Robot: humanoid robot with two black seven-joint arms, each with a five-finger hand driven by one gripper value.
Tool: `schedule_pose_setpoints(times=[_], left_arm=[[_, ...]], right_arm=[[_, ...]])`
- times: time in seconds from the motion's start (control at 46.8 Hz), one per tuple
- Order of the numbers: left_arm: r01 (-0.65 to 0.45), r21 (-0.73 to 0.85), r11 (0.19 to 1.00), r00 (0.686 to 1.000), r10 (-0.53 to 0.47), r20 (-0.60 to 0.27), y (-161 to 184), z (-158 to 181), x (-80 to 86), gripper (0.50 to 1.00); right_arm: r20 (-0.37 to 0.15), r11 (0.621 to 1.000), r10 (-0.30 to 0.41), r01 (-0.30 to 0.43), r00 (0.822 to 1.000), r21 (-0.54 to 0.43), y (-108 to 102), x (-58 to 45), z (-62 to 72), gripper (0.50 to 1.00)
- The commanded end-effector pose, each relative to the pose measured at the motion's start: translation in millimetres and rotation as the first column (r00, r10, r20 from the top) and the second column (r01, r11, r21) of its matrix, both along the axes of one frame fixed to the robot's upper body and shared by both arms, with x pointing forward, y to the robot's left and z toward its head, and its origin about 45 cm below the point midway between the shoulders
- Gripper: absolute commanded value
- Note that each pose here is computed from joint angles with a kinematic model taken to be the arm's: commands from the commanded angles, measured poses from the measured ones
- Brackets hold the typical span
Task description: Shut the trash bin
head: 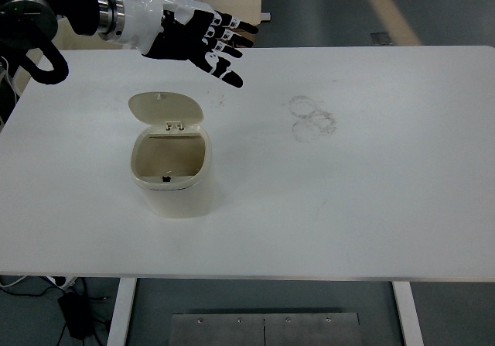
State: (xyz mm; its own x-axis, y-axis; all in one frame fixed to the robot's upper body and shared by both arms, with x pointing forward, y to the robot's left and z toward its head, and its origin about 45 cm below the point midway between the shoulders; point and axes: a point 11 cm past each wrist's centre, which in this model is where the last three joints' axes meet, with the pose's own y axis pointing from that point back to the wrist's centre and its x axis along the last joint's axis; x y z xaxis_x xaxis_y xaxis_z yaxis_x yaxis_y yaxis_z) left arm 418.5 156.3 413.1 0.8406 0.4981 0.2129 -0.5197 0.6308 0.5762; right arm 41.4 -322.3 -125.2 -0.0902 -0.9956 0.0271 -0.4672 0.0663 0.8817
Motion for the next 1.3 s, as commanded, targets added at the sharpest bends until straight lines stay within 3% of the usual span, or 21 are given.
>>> schedule_pose_setpoints(times=[0.0,0.342,0.513,0.748,1.004,1.282], left_arm=[[0.013,0.035,0.999,1.000,-0.013,-0.009,1,-2,-3.9,1.000],[0.069,0.193,0.979,0.997,-0.059,-0.056,14,-15,-23.7,1.000],[0.071,0.254,0.965,0.997,-0.060,-0.051,23,-17,-24.4,1.000],[0.076,0.285,0.956,0.996,-0.061,-0.062,33,-18,-25.9,1.000],[0.160,0.281,0.946,0.984,-0.130,-0.120,31,-17,-50.9,1.000],[0.142,0.325,0.935,0.985,-0.100,-0.143,46,-22,-54.9,1.000]], right_arm=[[0.000,1.000,0.000,0.000,1.000,0.000,0,0.0,0.0,0.991],[0.000,1.000,0.000,0.000,1.000,0.000,0,0.0,0.0,0.991],[0.003,1.000,0.001,-0.001,1.000,0.000,0,1.8,0.2,0.991],[0.003,1.000,0.001,-0.001,1.000,0.000,0,1.8,0.2,0.991],[0.005,1.000,0.001,-0.001,1.000,0.000,0,2.7,0.3,0.991],[0.004,1.000,0.001,-0.001,1.000,-0.002,0,2.7,0.3,0.991]])
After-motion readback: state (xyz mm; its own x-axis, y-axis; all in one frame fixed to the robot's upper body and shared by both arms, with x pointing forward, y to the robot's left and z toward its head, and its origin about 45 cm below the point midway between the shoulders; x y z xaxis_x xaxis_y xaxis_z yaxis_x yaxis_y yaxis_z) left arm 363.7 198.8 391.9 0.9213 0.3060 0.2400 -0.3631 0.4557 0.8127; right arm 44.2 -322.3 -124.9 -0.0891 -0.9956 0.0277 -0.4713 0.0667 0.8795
